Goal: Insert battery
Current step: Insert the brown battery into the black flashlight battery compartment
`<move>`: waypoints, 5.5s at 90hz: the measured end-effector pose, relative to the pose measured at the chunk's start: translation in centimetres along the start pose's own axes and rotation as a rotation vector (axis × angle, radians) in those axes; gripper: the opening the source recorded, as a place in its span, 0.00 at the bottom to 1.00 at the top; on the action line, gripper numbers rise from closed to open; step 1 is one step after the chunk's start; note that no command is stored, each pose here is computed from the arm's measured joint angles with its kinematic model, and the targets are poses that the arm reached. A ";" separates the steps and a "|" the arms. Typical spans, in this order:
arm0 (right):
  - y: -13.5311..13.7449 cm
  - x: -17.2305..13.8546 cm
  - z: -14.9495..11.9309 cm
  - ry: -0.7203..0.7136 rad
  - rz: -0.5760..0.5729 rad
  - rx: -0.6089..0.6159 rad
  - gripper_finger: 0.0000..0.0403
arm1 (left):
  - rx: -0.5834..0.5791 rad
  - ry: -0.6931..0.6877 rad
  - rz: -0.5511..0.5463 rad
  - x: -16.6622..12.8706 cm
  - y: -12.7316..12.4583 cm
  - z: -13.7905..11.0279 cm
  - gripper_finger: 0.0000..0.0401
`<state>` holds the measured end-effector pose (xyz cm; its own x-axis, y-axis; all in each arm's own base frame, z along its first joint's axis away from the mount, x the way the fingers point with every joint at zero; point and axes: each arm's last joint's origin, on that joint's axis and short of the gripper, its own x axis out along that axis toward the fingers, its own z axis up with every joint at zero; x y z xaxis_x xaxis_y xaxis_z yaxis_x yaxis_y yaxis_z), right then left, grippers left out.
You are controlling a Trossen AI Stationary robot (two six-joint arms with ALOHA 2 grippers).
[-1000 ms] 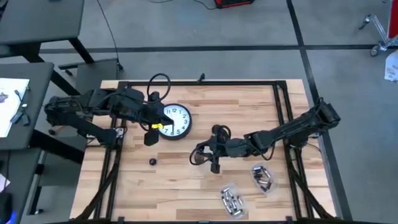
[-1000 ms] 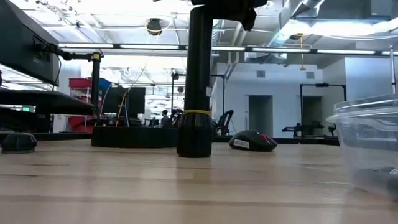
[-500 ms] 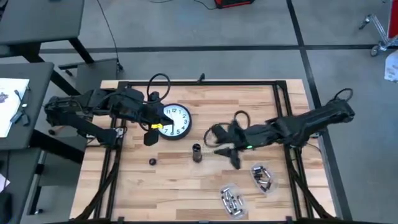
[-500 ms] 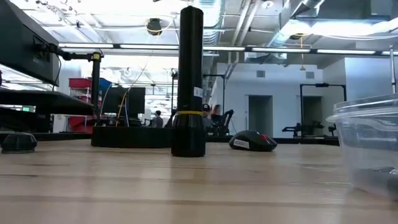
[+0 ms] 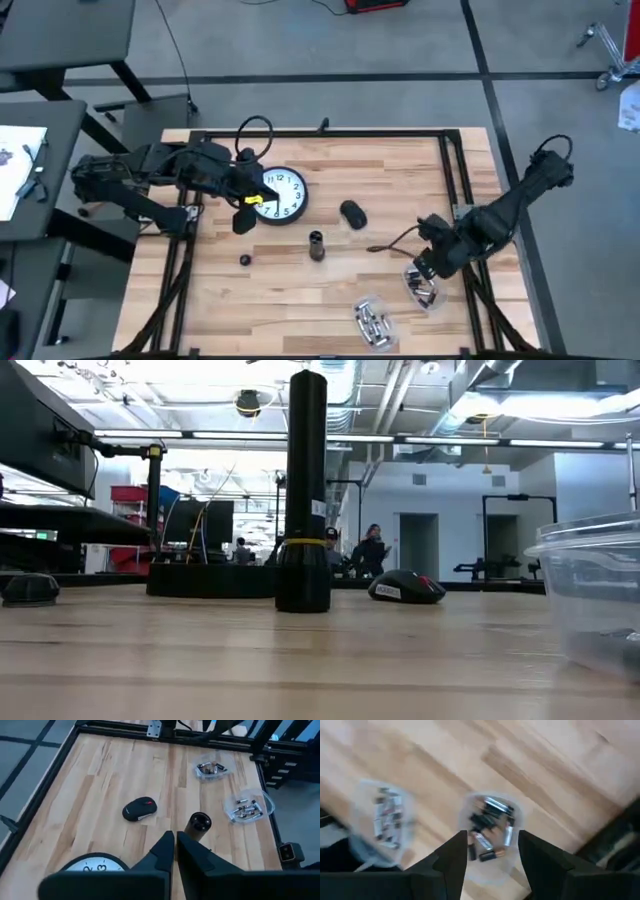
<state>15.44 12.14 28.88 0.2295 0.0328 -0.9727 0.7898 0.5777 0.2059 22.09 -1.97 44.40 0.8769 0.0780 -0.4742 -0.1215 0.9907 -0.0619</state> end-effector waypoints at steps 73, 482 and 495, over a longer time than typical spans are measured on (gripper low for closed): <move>-1.9 10.4 -3.7 0.085 0.128 -0.348 0.38 | -0.040 -0.008 0.044 0.0 0.1 0.0 0.00; 1.6 -8.5 12.6 -1.496 1.009 -0.469 0.54 | 0.086 -0.557 -0.144 5.2 -2.0 8.9 0.07; 3.3 -7.7 13.2 -1.369 0.987 -0.572 0.53 | 0.092 -0.364 -0.151 5.6 -1.6 7.3 0.07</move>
<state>23.74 3.03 38.42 0.9489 0.0451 0.3124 -0.1287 0.9590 0.2525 30.57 -2.29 48.22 0.9911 -0.0509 -0.1226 0.0488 0.9986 -0.0204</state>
